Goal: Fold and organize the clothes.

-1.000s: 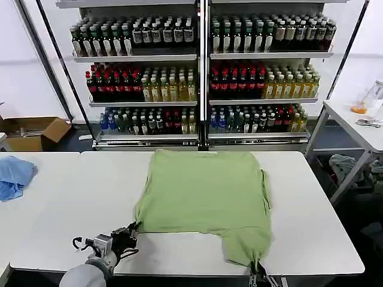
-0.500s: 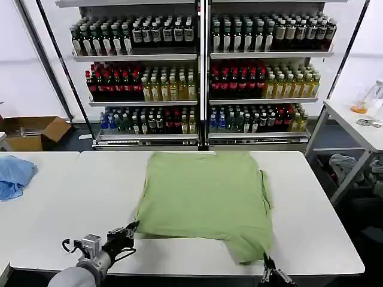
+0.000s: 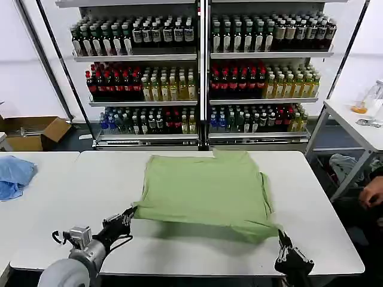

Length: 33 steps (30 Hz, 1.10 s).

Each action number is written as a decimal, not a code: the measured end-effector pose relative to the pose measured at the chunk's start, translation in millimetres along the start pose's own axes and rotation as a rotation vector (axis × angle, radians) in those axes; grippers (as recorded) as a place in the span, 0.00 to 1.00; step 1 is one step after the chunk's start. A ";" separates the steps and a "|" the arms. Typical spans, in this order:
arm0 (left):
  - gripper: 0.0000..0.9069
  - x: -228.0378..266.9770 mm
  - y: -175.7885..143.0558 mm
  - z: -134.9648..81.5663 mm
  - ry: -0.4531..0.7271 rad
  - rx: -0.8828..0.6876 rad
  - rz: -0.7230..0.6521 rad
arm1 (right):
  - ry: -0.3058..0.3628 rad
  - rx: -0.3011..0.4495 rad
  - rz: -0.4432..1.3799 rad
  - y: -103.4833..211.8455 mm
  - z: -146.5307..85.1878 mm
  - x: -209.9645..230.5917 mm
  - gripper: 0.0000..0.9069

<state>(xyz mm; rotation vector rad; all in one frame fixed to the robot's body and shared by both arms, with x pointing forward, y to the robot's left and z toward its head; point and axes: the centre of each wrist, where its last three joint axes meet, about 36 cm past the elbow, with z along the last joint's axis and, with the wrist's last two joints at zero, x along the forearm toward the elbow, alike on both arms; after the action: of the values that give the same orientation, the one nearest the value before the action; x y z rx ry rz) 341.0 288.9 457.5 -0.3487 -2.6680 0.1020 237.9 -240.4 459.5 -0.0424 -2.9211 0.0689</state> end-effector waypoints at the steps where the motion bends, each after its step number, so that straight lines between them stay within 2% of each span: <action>1: 0.02 -1.9 0.0 -1.3 -0.007 0.001 0.001 | -0.004 0.005 -0.003 -1.6 0.2 -5.3 0.00; 18: 0.02 -76.6 1.4 -7.8 -0.038 -0.076 -0.018 | -0.014 0.146 -0.045 -25.9 -0.9 -100.8 0.00; 27: 0.02 -111.0 -2.8 -1.6 -0.016 -0.144 -0.067 | 0.016 0.192 -0.056 -28.0 6.6 -136.1 0.00; 28: 0.06 -113.7 -3.0 -0.8 -0.014 -0.148 -0.074 | 0.022 0.196 -0.058 -27.8 7.6 -138.4 0.20; 29: 0.38 -116.0 -2.8 0.1 -0.012 -0.153 -0.079 | 0.027 0.198 -0.062 -27.2 8.6 -140.0 0.94; 30: 0.89 -118.3 -2.6 1.2 -0.008 -0.156 -0.085 | 0.031 0.199 -0.067 -26.4 9.3 -141.0 1.00; 31: 1.00 -119.9 -3.2 2.1 -0.006 -0.159 -0.088 | 0.034 0.199 -0.070 -26.0 9.7 -142.2 1.00; 33: 1.00 -122.3 -4.5 3.7 -0.003 -0.162 -0.089 | 0.036 0.196 -0.076 -25.4 10.1 -143.2 1.00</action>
<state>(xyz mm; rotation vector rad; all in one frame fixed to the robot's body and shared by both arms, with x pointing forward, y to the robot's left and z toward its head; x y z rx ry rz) 444.6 252.6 403.4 -0.2804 -2.6965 -0.1422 374.8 -271.0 419.8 0.0976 -2.8618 0.3377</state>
